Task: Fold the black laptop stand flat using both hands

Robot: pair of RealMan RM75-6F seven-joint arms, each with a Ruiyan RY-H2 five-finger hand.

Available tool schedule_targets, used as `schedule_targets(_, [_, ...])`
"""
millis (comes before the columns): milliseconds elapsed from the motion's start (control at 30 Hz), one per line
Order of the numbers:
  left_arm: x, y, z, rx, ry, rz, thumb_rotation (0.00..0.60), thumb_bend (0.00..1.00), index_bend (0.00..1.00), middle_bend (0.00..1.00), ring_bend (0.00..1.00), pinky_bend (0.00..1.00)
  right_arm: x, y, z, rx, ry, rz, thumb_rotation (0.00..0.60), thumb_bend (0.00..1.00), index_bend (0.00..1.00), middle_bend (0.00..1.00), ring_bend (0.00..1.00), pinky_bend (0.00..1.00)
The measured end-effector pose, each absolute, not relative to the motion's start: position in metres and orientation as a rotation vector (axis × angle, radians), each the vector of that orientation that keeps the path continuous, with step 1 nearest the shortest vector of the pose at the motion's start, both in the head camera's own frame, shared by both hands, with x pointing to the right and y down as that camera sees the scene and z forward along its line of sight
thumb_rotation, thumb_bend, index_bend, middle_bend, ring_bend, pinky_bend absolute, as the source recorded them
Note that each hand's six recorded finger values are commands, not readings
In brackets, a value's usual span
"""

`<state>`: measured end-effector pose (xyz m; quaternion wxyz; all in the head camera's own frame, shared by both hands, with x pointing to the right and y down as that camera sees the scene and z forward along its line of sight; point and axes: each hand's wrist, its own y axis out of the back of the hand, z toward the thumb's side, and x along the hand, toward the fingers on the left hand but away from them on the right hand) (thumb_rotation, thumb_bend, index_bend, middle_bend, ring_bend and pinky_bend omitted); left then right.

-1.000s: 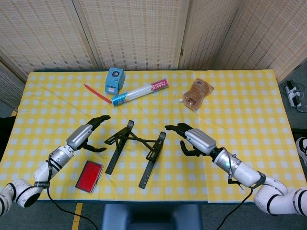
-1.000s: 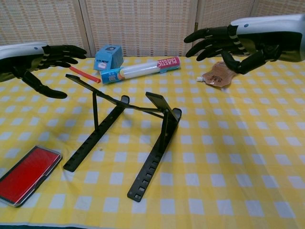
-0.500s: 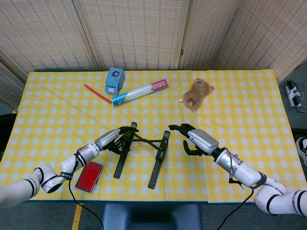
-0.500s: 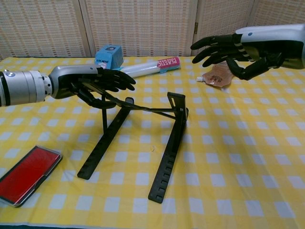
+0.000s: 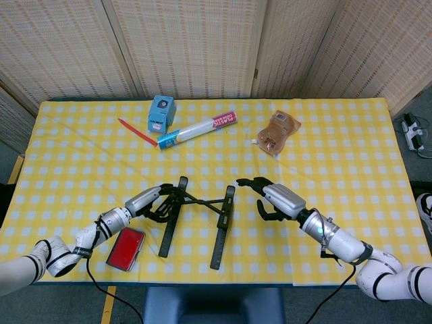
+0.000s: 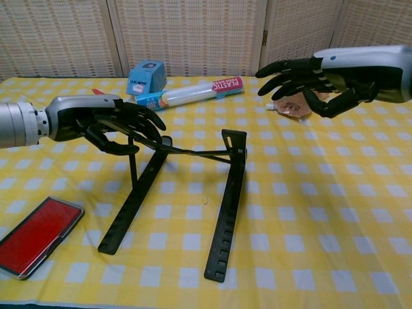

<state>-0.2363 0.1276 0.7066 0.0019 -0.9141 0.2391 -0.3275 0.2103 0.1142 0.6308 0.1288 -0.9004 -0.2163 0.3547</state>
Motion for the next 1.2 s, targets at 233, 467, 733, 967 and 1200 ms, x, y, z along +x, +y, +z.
schedule_targets(233, [-0.255,0.143,0.694,-2.893,0.719,-1.006,0.6,0.41,0.3,0.37,0.23,0.0,0.207,0.123,0.642,-2.575,-0.536,1.061,0.6,0.88,0.0,0.14,0.13,0.0])
schedule_targets(467, [-0.272,0.151,0.687,-2.886,0.73,-1.014,0.6,0.41,0.3,0.37,0.23,0.0,0.195,0.15,0.658,-2.604,-0.371,1.132,0.6,0.88,0.0,0.14,0.18,0.01])
schedule_targets(733, [-0.282,0.161,0.68,-2.898,0.742,-1.006,0.6,0.41,0.27,0.36,0.22,0.0,0.19,0.157,0.66,-2.58,-0.346,1.113,0.6,0.82,0.0,0.14,0.17,0.01])
schedule_targets(967, [-0.281,0.165,0.685,-2.848,0.734,-1.019,0.6,0.4,0.09,0.19,0.08,0.0,0.185,0.157,0.661,-2.504,-0.36,1.079,0.6,0.43,0.0,0.05,0.05,0.0])
schedule_targets(1200, [-0.281,0.162,0.68,-2.8,0.805,-0.996,0.6,0.3,0.0,0.01,0.0,0.0,0.168,0.16,0.66,-2.463,-0.387,1.043,0.6,0.29,0.0,0.0,0.02,0.0])
